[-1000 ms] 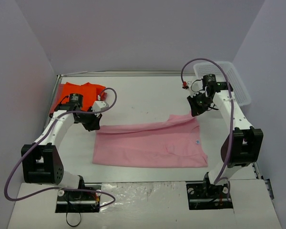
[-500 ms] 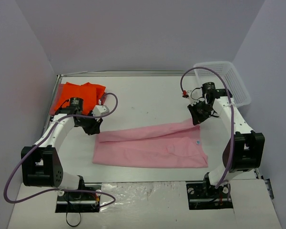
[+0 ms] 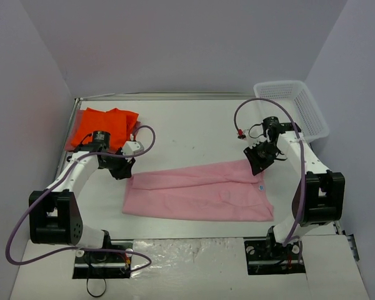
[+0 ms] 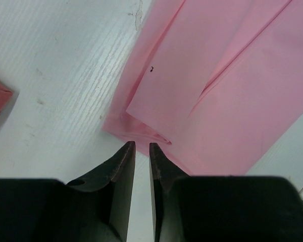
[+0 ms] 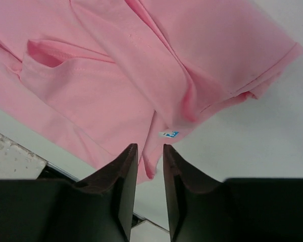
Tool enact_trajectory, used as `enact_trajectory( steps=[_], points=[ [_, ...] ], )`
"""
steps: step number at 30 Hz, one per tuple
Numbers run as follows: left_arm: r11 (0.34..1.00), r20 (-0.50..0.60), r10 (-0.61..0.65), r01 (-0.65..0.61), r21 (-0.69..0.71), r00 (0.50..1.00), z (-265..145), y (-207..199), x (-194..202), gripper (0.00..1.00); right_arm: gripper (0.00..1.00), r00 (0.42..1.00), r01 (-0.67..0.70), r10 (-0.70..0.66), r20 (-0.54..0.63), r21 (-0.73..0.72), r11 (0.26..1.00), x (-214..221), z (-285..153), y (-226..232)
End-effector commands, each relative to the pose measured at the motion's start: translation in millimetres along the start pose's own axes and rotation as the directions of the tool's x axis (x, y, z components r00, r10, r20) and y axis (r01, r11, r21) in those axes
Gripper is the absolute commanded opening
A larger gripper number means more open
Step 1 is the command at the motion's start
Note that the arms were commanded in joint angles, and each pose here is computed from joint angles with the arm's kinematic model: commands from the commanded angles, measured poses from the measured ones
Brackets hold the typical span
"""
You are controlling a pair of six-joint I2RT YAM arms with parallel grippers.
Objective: Fold and stack the t-shirts
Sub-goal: Fold the other side of the tshirt into a rectangle
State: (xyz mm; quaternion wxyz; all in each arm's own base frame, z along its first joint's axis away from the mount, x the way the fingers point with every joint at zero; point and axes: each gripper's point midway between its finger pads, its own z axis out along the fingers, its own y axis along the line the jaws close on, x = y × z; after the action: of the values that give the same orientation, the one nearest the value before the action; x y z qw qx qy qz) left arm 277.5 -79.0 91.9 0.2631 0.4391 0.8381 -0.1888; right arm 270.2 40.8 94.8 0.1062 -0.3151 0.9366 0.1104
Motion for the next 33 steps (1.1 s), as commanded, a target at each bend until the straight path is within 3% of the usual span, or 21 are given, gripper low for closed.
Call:
enact_trajectory(
  steps=[1, 3, 8, 16, 24, 33],
  points=[
    [1.0, 0.023, 0.014, -0.014, 0.009, 1.0, 2.2, 0.8, -2.3, 0.17, 0.26, 0.996, 0.006, -0.012, -0.087, -0.066, 0.998, 22.1, 4.7, 11.2],
    [1.0, 0.02, 0.012, -0.012, 0.012, 1.0, 3.2, 0.8, -1.5, 0.18, 0.33, 0.992, 0.018, -0.03, -0.125, -0.098, 0.995, 31.4, 7.0, 16.1],
    [1.0, 0.022, 0.002, -0.002, 0.011, 1.0, 3.6, 0.2, -1.6, 0.18, 0.35, 0.99, 0.032, -0.045, -0.134, -0.102, 0.994, 32.6, 3.9, 16.2],
    [0.999, 0.034, -0.039, 0.038, 0.038, 0.999, -4.5, -7.5, -3.8, 0.18, 0.39, 0.993, 0.073, -0.086, -0.083, -0.149, 0.986, -6.8, 4.6, 9.1],
    [0.977, 0.064, -0.15, 0.137, 0.166, 0.987, -32.2, -36.0, -1.2, 0.31, 0.39, 0.985, 0.088, -0.13, -0.112, -0.324, 0.942, -35.4, 56.7, 16.8],
    [0.99, 0.056, -0.129, 0.124, 0.073, 0.99, -42.8, -33.3, 13.6, 0.32, 0.39, 0.977, 0.107, -0.17, -0.125, -0.405, 0.908, -47.7, 86.5, 27.2]
  ],
)
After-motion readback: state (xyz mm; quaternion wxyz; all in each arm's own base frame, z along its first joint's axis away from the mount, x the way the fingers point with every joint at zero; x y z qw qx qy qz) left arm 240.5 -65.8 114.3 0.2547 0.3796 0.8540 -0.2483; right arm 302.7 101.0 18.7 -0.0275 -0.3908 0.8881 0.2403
